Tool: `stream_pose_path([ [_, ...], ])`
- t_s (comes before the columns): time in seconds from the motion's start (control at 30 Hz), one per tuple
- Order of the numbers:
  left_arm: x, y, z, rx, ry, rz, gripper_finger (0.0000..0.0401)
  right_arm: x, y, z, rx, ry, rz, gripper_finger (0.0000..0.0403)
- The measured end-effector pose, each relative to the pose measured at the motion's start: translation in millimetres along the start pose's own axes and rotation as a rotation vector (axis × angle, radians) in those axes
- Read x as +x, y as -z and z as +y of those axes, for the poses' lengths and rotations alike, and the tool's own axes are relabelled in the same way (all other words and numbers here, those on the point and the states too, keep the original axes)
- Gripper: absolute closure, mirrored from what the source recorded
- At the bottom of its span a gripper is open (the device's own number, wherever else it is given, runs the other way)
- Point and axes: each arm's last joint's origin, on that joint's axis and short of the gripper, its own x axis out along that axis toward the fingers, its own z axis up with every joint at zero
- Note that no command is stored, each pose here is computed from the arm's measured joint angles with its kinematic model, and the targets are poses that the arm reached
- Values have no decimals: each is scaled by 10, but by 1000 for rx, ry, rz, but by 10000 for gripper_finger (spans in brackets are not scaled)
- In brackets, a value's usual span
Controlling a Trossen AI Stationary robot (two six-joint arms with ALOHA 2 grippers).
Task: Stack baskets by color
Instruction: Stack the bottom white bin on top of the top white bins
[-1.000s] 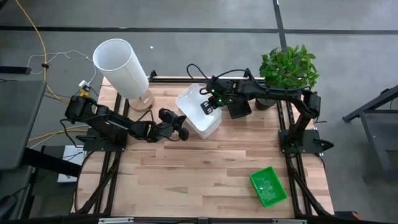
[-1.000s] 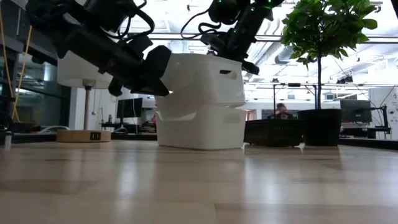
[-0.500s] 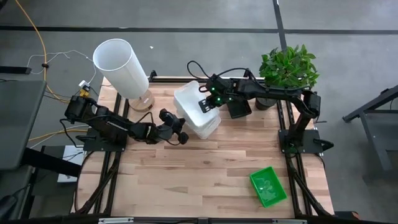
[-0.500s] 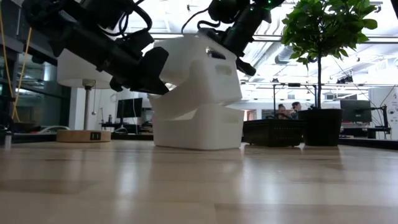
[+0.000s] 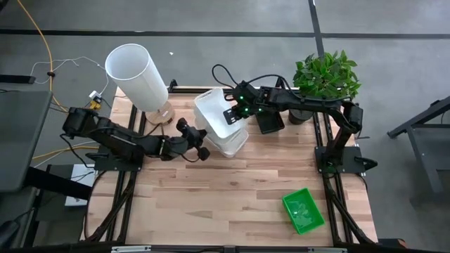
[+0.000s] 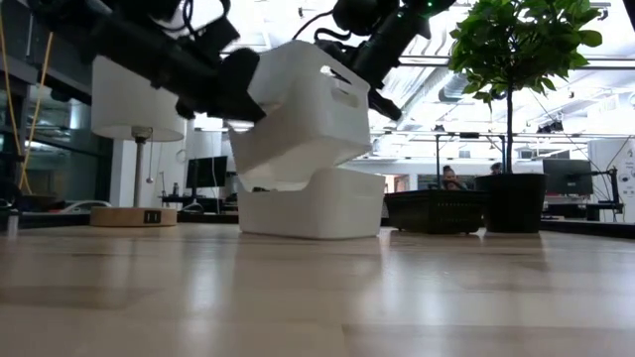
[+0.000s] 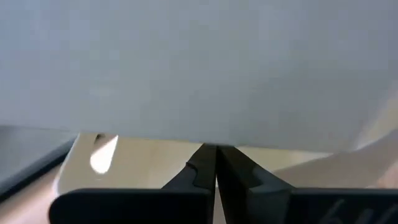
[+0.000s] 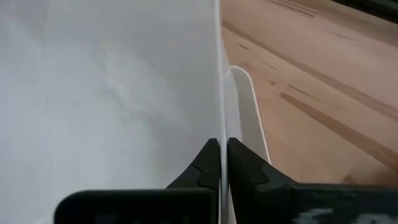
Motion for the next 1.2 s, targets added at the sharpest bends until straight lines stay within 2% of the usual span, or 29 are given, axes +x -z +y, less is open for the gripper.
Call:
stream_pose_path([
  [0.23, -133, -190, 112, 47, 1, -53, 401, -10, -16, 9, -3, 6, -25, 403],
  [0.4, -152, -161, 133, 42, 9, -14, 401, -19, -40, 34, -1, -33, -39, 403],
  [0.67, -142, -98, 129, -13, 19, 32, 401, -36, 21, -17, -8, 54, -2, 403],
  [1.0, -141, -95, 128, -19, 25, 35, 401, -39, 18, -14, -50, 49, -2, 402],
  [1.1, -141, -95, 128, -19, 25, 35, 401, -38, 31, -25, -57, 62, 9, 384],
  [1.2, -141, -94, 128, -18, 25, 36, 401, 1, 44, -39, -61, 79, 21, 341],
])
